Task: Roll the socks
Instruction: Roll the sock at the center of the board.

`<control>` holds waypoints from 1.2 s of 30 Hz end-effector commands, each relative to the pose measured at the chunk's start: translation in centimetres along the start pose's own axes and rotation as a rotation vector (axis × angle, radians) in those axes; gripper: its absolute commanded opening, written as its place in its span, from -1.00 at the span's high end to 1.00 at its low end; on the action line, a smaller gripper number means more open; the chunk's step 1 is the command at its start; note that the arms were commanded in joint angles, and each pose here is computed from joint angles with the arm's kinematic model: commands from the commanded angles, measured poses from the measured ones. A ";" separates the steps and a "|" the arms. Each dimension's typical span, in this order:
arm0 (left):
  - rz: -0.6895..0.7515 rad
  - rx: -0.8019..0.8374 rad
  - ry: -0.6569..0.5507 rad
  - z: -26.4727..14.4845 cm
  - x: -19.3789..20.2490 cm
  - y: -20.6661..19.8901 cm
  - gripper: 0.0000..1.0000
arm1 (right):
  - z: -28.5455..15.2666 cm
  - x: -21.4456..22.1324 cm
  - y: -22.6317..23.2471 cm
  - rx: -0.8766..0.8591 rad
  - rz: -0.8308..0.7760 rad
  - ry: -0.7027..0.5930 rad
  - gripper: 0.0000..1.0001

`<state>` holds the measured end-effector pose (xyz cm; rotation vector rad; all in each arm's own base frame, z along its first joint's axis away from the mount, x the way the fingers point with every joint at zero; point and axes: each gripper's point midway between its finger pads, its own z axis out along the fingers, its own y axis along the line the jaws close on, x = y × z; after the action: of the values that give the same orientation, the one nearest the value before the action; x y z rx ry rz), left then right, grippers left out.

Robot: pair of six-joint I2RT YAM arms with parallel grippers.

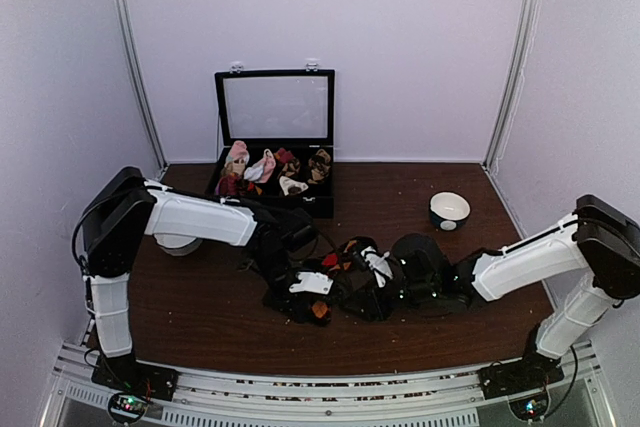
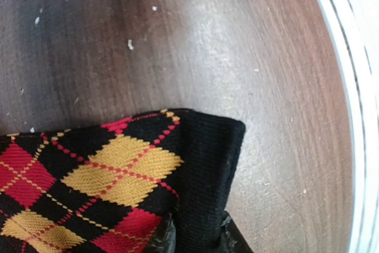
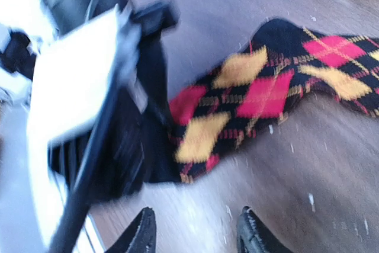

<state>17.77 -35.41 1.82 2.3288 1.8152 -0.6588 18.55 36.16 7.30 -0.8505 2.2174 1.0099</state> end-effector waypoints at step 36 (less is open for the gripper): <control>-0.343 0.383 -0.088 -0.4 -0.6 1.0 0.52 | 1.4 0.8 7.8 0.402 -0.927 -0.112 -0.18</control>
<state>18.62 -36.17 2.19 2.1743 2.2121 -1.2045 11.95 37.23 8.07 -1.3440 1.6079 0.0478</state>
